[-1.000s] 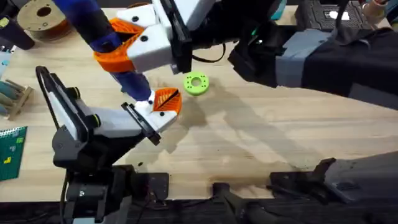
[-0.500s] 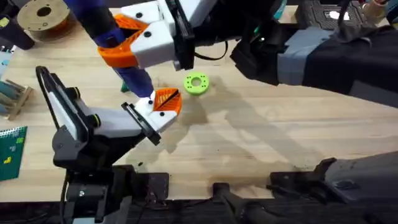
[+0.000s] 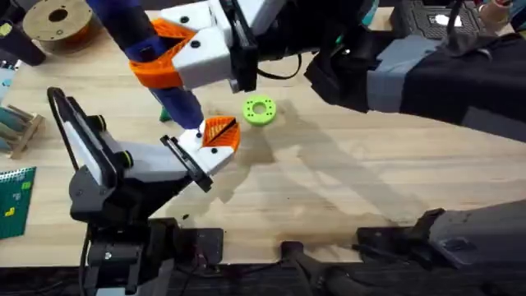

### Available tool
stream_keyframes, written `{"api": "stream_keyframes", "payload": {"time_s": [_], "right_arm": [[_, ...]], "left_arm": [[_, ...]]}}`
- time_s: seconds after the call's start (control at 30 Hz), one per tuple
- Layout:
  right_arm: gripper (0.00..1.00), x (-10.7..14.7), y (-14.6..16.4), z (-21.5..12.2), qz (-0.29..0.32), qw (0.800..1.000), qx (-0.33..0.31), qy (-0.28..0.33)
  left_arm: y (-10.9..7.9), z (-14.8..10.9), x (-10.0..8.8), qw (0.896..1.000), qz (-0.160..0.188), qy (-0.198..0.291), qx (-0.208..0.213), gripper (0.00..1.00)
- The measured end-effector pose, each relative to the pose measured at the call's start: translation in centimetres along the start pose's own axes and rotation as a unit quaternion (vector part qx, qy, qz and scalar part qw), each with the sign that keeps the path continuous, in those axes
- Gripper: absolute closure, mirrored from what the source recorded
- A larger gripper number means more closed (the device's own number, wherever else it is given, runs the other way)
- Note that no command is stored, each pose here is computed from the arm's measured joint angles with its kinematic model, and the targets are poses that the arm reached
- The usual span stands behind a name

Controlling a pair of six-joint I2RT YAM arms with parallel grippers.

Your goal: Pick up the gripper from the table and insert it into the empty holder that is missing its gripper. Then pick up a screw, insert it into the mounting hole, and use the screwdriver to tighten it. Finally, clean up the table by picking up the vegetable and placing it into the bucket.

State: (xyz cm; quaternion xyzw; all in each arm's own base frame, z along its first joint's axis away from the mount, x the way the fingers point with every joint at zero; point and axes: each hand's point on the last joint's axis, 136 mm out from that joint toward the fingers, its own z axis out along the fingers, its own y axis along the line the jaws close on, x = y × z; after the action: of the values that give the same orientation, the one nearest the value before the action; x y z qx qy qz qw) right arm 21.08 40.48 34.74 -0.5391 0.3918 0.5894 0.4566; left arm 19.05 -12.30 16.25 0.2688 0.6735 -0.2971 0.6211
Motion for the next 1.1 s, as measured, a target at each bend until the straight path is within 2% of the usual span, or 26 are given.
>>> {"api": "stream_keyframes", "payload": {"time_s": [1.1], "right_arm": [[0.984,0.33,0.38,0.4,0.009,1.0,-0.005,0.004]], "left_arm": [[0.0,0.0,0.0,1.0,0.0,0.0,0.0,0.995]]}}
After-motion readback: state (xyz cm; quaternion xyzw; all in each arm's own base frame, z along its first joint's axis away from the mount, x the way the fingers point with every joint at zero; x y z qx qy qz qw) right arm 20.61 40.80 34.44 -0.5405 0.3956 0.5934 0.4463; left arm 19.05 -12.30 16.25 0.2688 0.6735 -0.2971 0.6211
